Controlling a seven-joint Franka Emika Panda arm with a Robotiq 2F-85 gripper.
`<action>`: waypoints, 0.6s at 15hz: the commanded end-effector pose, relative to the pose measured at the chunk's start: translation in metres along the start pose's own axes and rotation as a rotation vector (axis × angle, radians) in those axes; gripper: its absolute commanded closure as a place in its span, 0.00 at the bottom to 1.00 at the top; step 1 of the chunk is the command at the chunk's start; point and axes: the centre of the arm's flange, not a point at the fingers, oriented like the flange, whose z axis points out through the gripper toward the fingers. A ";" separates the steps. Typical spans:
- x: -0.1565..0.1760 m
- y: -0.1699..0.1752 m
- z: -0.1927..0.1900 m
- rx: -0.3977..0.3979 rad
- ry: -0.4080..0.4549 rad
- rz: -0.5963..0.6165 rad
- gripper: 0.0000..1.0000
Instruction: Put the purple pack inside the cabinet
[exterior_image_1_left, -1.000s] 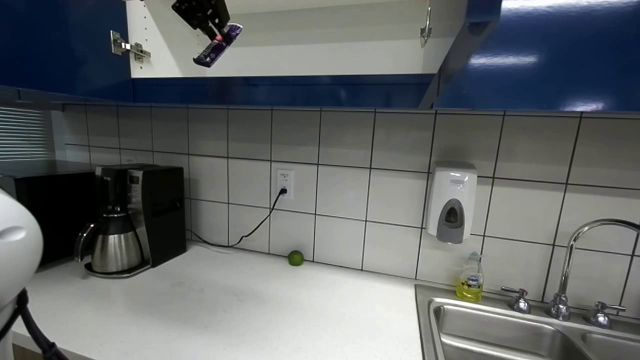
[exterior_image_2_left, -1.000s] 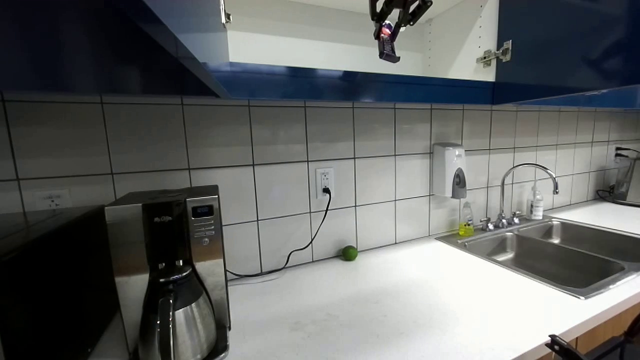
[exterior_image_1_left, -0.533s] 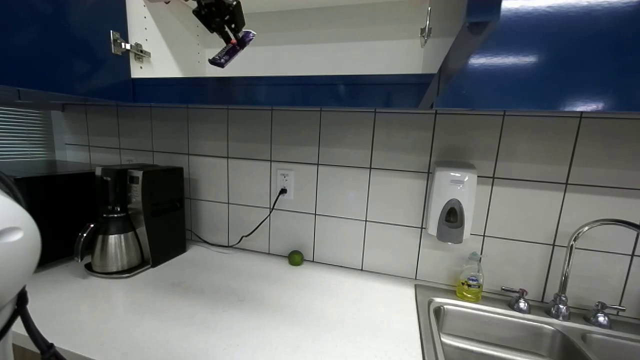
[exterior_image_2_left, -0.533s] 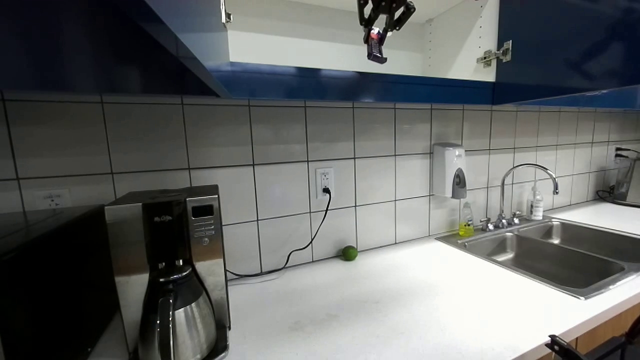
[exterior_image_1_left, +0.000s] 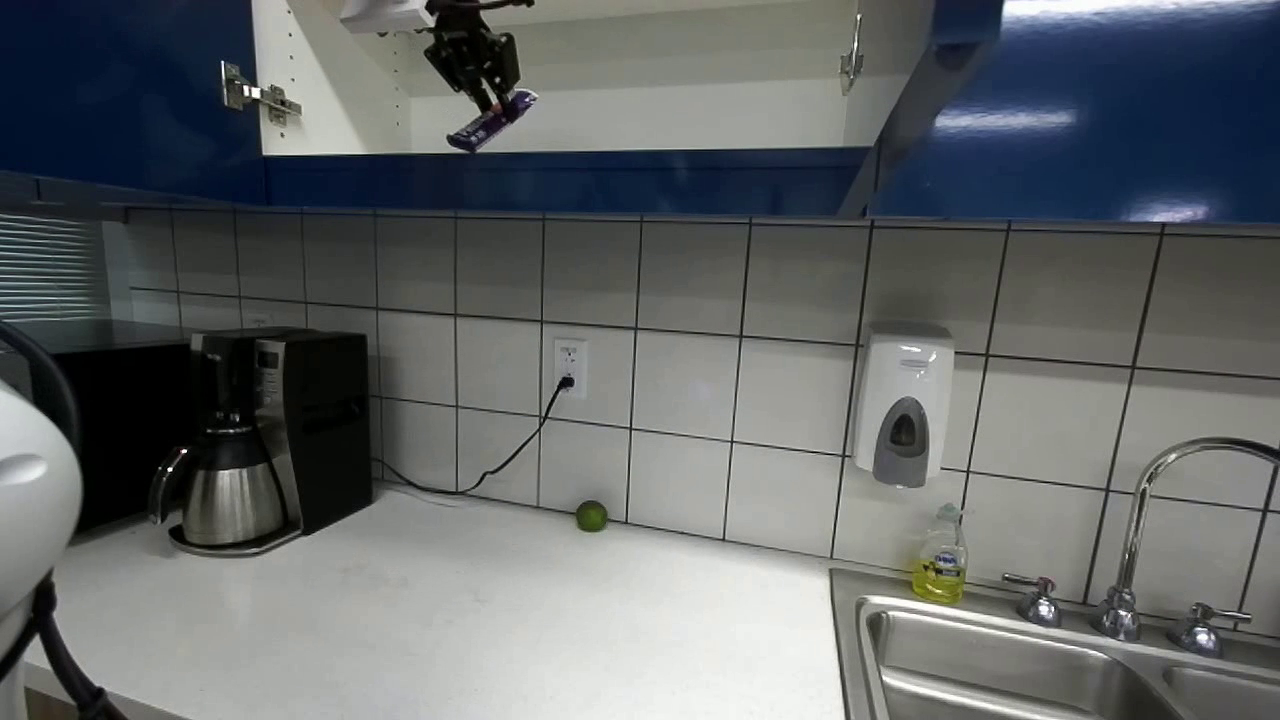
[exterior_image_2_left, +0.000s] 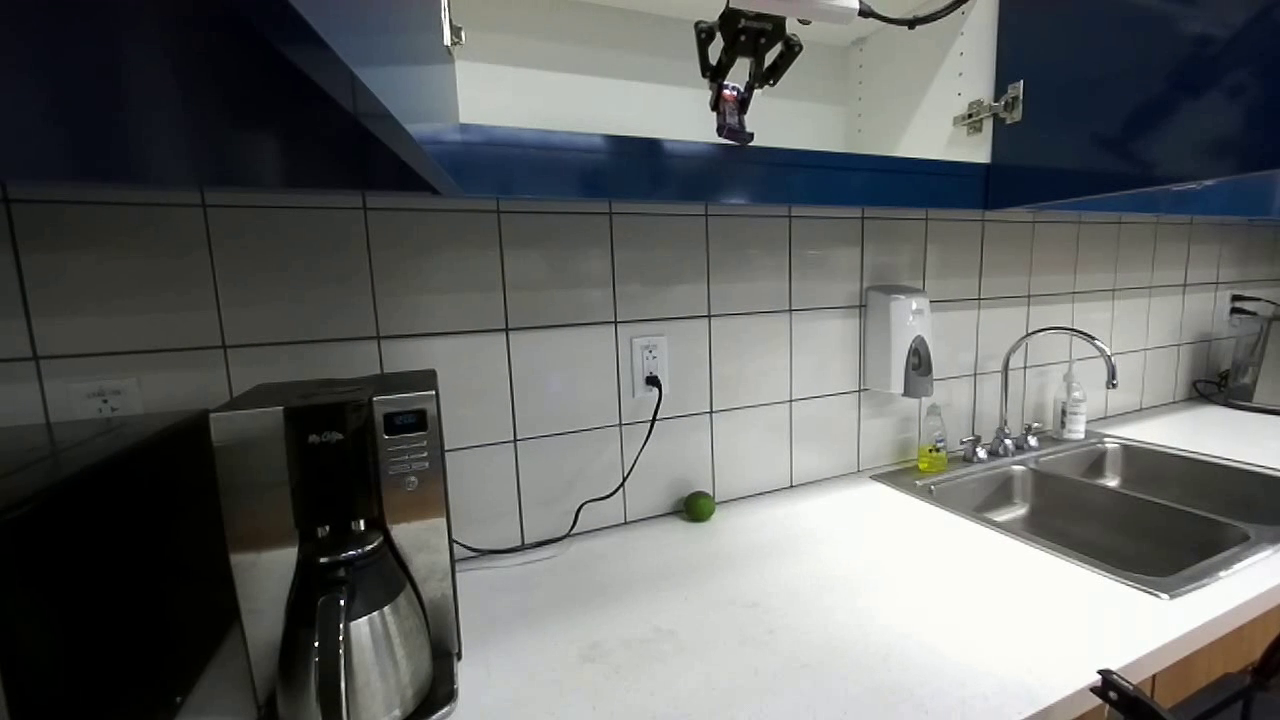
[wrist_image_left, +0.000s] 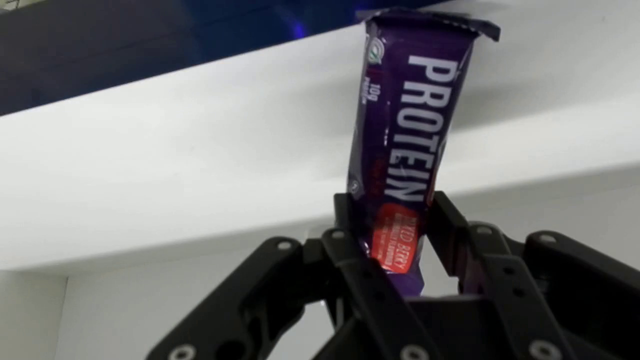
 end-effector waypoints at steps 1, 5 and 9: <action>0.027 -0.005 0.012 -0.028 -0.021 0.013 0.84; 0.037 -0.003 0.028 -0.043 -0.040 0.016 0.34; 0.037 0.000 0.034 -0.048 -0.044 0.013 0.11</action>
